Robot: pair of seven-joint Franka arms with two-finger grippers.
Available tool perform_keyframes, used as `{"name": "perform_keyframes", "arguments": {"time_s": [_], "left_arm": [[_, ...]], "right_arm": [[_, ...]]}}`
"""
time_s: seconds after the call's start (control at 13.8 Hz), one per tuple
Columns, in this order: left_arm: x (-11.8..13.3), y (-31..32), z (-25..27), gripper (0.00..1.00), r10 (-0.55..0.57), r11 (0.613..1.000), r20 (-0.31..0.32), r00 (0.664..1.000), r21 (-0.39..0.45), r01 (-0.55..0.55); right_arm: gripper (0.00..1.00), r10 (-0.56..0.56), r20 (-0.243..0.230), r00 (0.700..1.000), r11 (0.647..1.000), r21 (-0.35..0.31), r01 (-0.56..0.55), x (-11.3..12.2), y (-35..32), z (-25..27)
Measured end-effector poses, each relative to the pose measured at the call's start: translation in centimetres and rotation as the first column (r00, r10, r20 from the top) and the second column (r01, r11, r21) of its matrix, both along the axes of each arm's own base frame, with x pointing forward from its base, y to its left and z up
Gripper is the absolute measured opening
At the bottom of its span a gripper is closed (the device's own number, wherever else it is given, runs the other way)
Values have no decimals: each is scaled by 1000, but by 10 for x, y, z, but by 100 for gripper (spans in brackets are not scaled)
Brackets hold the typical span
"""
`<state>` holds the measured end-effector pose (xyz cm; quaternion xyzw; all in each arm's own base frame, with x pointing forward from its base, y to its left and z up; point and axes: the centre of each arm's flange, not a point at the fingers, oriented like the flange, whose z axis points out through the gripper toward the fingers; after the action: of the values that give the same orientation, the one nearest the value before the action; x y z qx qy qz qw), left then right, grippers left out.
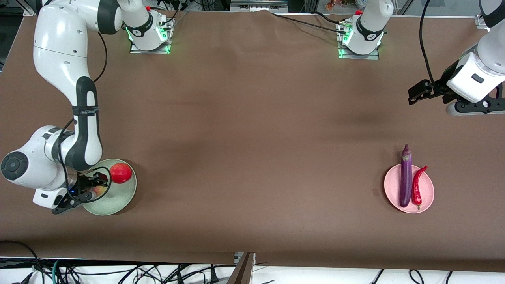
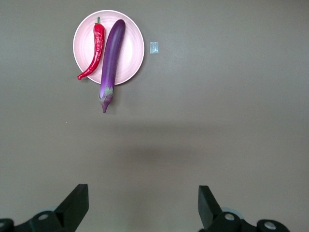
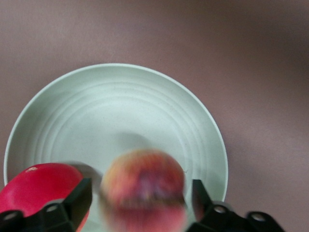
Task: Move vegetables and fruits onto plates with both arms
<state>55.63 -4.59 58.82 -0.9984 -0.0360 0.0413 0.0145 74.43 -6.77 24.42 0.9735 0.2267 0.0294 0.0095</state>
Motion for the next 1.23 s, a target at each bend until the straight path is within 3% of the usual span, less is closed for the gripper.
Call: {"name": "perform_keyframes", "arguments": {"time_s": [0.14,0.43,0.65,0.72,0.87,1.08,1.23], "left_arm": [[0,0,0,100,0,1000,0,1000,0,0],[0,0,0,100,0,1000,-1,1000,0,0],[0,0,0,100,-1,1000,-1,1000,0,1],[0,0,0,100,-1,1000,-1,1000,0,1],[0,0,0,100,-1,1000,-1,1000,0,1],[0,0,0,100,-1,1000,-2,1000,0,1],[0,0,0,100,-1,1000,-2,1000,0,1]], "right_arm": [[100,-24,0,1000,999,37,24,0,-5,7],[100,12,-116,993,993,114,1,-4,7,68],[100,36,-150,988,991,129,-16,-9,17,142],[100,12,-156,988,994,111,5,-13,26,164],[100,-91,-211,973,992,64,106,-27,58,195],[100,-296,-251,921,955,-98,280,-53,103,235],[100,-369,-261,892,928,-148,341,-75,130,269]]}}
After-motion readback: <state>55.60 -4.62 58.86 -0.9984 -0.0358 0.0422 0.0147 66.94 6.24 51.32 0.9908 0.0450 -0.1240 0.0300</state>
